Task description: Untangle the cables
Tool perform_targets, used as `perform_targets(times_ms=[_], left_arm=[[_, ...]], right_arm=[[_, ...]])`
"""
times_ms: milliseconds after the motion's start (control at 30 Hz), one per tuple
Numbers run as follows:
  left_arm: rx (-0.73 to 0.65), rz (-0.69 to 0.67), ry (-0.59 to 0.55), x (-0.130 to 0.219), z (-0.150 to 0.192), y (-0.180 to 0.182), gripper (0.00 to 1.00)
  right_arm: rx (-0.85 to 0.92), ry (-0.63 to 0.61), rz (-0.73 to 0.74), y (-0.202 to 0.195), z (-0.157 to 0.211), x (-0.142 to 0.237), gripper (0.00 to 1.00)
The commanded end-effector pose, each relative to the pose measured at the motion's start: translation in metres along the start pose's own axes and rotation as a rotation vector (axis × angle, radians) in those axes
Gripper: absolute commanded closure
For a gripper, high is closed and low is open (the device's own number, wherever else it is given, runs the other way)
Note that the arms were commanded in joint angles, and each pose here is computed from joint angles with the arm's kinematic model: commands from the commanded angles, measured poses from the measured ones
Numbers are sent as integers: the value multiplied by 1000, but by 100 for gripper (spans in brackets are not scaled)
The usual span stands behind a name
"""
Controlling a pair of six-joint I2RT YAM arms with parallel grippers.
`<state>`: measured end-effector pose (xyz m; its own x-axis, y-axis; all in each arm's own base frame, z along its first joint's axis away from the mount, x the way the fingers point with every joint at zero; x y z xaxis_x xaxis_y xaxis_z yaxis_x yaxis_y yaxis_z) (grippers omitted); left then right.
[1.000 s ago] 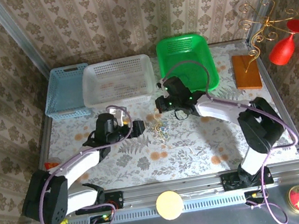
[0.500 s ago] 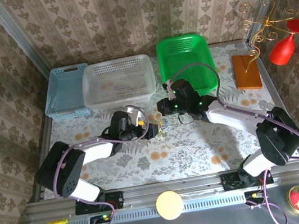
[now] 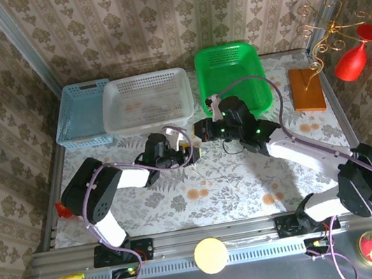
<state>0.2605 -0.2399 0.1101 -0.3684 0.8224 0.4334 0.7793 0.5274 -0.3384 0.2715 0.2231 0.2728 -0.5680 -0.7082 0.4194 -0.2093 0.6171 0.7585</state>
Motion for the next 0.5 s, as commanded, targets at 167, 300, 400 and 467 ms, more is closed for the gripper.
perform_targets(times_ms=[167,300,400,467], left_arm=[[22,21,20,7,27,-2,63],[40,18,35,11,38,-3,66],[51,17,38,14,44,-3,65],[55,18,33,15,44,-4,65]], right_arm=[[-12,-181,-193,63,-56,67,100],[-20,-271,-279,87,-85,99,100],[-5,-332,-332,105,-104,122,100],[6,-363,-351,115,-114,133,100]])
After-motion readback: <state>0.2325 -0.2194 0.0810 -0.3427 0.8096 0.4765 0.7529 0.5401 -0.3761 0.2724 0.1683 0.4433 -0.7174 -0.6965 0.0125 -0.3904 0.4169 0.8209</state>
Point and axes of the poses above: each hand's point on the last joint's axis, 136 mm out from that joint toward the fingers, its own x axis back along the fingers, its own y axis along the line the jaws close on, z = x × y, the point moved 9 cm from there along x, back along the fingers, and after that the axes turned 11 degrees about -x, right-handed, at the moved point
